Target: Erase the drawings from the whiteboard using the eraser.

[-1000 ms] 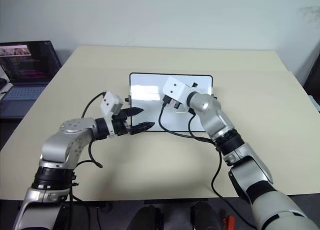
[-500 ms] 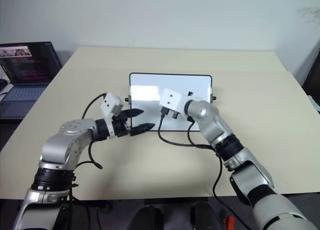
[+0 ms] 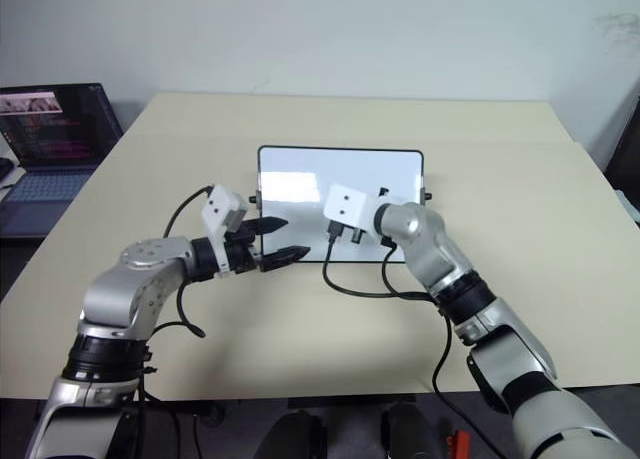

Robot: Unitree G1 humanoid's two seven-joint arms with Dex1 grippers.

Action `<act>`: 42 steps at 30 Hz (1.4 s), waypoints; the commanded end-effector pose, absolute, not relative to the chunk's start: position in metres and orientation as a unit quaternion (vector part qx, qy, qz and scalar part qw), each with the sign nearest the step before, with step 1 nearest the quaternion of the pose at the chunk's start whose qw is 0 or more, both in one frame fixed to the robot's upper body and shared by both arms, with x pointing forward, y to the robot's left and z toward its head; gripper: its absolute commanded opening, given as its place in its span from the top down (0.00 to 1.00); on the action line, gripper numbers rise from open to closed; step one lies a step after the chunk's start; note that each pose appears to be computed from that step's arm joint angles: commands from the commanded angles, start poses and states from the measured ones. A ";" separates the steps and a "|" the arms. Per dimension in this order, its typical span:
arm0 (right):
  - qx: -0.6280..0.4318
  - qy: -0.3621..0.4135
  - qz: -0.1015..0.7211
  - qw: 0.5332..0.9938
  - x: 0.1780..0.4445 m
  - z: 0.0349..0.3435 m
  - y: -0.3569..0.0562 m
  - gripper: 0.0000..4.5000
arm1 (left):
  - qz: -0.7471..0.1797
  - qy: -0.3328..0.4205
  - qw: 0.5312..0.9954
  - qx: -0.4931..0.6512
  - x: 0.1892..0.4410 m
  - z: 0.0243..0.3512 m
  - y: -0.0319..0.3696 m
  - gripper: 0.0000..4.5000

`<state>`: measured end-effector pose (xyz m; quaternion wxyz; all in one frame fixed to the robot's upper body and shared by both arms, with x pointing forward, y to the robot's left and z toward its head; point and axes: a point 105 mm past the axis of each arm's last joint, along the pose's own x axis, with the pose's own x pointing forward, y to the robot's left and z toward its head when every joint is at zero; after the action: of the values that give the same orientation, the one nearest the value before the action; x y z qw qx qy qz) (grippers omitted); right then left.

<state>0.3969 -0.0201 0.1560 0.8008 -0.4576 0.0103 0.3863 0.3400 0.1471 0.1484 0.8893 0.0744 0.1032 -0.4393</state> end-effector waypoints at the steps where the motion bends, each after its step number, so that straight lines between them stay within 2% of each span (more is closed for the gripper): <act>1: -0.467 0.006 0.319 0.825 0.414 0.162 -0.037 0.70 | -0.455 0.086 0.882 0.086 0.337 0.158 0.140 0.00; 6: -0.467 -0.025 0.282 0.838 0.423 0.181 -0.040 0.70 | -0.456 0.087 0.881 0.086 0.336 0.158 0.140 0.00; 13: -0.482 0.044 0.354 0.800 0.405 0.144 -0.040 0.70 | -0.456 0.088 0.882 0.085 0.335 0.157 0.140 0.00; 17: -0.489 0.052 0.364 0.791 0.401 0.139 -0.040 0.70 | -0.455 0.088 0.882 0.085 0.336 0.157 0.140 0.00; 23: -0.473 -0.031 0.304 0.826 0.418 0.181 -0.030 0.70 | -0.455 0.088 0.882 0.086 0.336 0.157 0.140 0.00; 28: -0.446 -0.082 0.291 0.842 0.424 0.207 -0.010 0.70 | -0.456 0.088 0.881 0.087 0.337 0.157 0.140 0.00; 30: -0.446 -0.080 0.302 0.839 0.422 0.204 -0.004 0.70 | -0.457 0.087 0.881 0.087 0.337 0.157 0.140 0.00; 34: -0.461 -0.022 0.354 0.813 0.413 0.172 -0.001 0.70 | -0.456 0.086 0.882 0.087 0.337 0.158 0.141 0.00; 36: -0.467 -0.013 0.354 0.810 0.413 0.165 -0.006 0.70 | -0.455 0.086 0.882 0.087 0.337 0.158 0.142 0.00; 42: -0.455 -0.014 0.331 0.826 0.417 0.173 -0.023 0.70 | -0.457 0.085 0.881 0.087 0.337 0.158 0.141 0.00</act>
<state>0.4094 -0.0029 0.1773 0.8102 -0.4623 -0.0392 0.3582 0.3379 0.1432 0.1452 0.8836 0.0742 0.1087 -0.4494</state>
